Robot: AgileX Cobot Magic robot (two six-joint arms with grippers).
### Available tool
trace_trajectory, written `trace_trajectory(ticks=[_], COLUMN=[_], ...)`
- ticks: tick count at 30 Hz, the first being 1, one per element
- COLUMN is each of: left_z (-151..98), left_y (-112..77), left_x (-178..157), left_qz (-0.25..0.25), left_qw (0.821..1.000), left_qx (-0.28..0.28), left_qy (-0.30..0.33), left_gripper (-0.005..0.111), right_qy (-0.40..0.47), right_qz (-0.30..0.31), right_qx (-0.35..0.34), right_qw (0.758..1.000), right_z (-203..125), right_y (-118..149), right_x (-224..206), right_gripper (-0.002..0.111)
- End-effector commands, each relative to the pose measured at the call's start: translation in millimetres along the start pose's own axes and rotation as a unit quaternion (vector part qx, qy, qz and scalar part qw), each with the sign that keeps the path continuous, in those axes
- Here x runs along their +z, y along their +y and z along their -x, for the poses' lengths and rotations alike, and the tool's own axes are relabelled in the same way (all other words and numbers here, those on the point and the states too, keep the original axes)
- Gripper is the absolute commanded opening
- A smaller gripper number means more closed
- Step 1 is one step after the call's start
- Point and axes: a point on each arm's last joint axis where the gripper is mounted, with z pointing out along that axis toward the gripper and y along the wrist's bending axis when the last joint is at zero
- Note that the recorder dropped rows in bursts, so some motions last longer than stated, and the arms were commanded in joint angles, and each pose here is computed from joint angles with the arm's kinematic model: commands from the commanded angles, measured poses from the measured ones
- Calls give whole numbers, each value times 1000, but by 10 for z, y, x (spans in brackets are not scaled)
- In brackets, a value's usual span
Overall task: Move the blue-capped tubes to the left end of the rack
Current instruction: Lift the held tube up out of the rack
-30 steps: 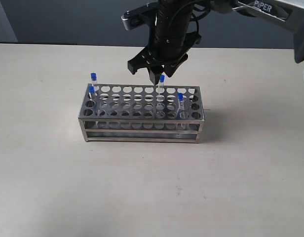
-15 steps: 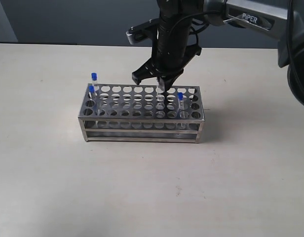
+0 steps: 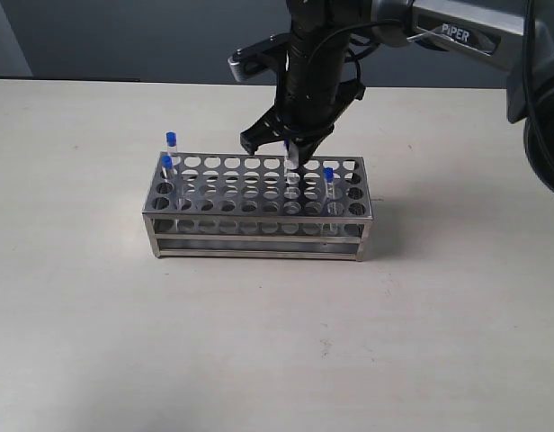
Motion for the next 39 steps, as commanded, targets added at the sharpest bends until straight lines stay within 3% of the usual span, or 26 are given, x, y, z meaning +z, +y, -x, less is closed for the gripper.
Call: trace_trajectory(ticks=[1,7,10,14,15,29,39], left_z=[20,20,22,22,22,22,22], left_y=[4,4,4,4,4,4,4], left_x=[-2,-2,-2,-2,-2,-2,-2], left_qz=[-2,-2,-2,-2,-2,-2,-2], left_qw=[1000,1000,1000,1000,1000,1000,1000], left_qx=[-3,-3,-2,-2,-2,-2,-2], left_qy=[-4,-4,-5,-5,-5,-5,-5], left_gripper=[1,1,1,1,1,1,1], right_qy=[-32,-34,-31,-31,-35,-61,-80], right_qz=[26,27,32,32,32,24,13], right_qx=[-9,-11,-13,-14,-14,-14,-21], right_qw=[999,999,999,999,999,998,996], right_z=[44,49,43,43,50,97,44], right_y=[20,23,32,32,31,18,18], right_x=[-38,-39,-39,-39,-39,-43,-416], right_gripper=[6,6,20,47,48,-1,-1])
